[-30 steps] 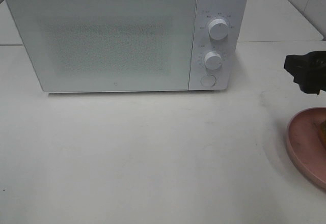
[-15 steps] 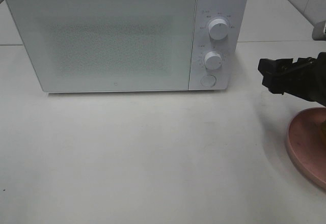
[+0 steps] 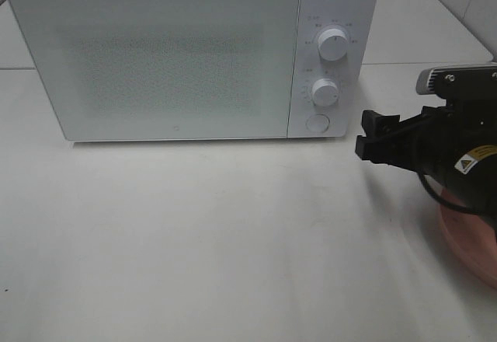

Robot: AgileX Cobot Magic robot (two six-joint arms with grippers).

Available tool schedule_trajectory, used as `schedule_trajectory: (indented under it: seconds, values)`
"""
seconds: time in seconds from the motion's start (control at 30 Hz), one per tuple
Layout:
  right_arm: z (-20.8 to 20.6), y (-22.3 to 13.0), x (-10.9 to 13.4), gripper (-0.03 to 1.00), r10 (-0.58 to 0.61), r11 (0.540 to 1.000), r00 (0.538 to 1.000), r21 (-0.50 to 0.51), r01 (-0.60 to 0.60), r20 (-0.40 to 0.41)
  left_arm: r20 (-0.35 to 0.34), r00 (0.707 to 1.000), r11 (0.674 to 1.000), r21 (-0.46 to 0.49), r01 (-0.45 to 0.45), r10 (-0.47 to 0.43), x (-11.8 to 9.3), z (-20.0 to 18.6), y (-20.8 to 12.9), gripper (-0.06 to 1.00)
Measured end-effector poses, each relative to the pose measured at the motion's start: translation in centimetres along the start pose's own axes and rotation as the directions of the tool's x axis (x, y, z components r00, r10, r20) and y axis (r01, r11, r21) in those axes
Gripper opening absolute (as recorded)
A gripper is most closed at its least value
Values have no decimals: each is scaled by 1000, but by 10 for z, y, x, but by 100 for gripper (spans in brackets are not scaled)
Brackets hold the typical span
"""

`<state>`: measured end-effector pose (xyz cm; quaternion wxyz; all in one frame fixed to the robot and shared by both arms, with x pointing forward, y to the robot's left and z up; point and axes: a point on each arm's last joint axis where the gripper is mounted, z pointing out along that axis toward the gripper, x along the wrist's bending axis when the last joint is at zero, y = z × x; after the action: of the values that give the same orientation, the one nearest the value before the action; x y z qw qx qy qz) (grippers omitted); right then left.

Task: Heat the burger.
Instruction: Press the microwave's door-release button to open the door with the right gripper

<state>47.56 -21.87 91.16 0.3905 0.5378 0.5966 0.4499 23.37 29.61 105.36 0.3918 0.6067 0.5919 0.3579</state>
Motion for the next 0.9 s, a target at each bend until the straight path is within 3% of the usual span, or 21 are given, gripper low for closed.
schedule_trajectory:
  seconds: [0.2, 0.43, 0.9]
  values:
    - [-4, -8, 21, 75, -21, 999, 1000, -24, 22, 6, 0, 1000, 1000, 0, 0, 0, 0, 0, 0, 99]
    - [-12, -29, 44, 75, -41, 998, 999, 44, 41, -6, 0, 1000, 1000, 0, 0, 0, 0, 0, 0, 99]
    - [-16, -37, 52, 75, -29, 997, 1000, 67, 29, -3, 0, 1000, 1000, 0, 0, 0, 0, 0, 0, 99]
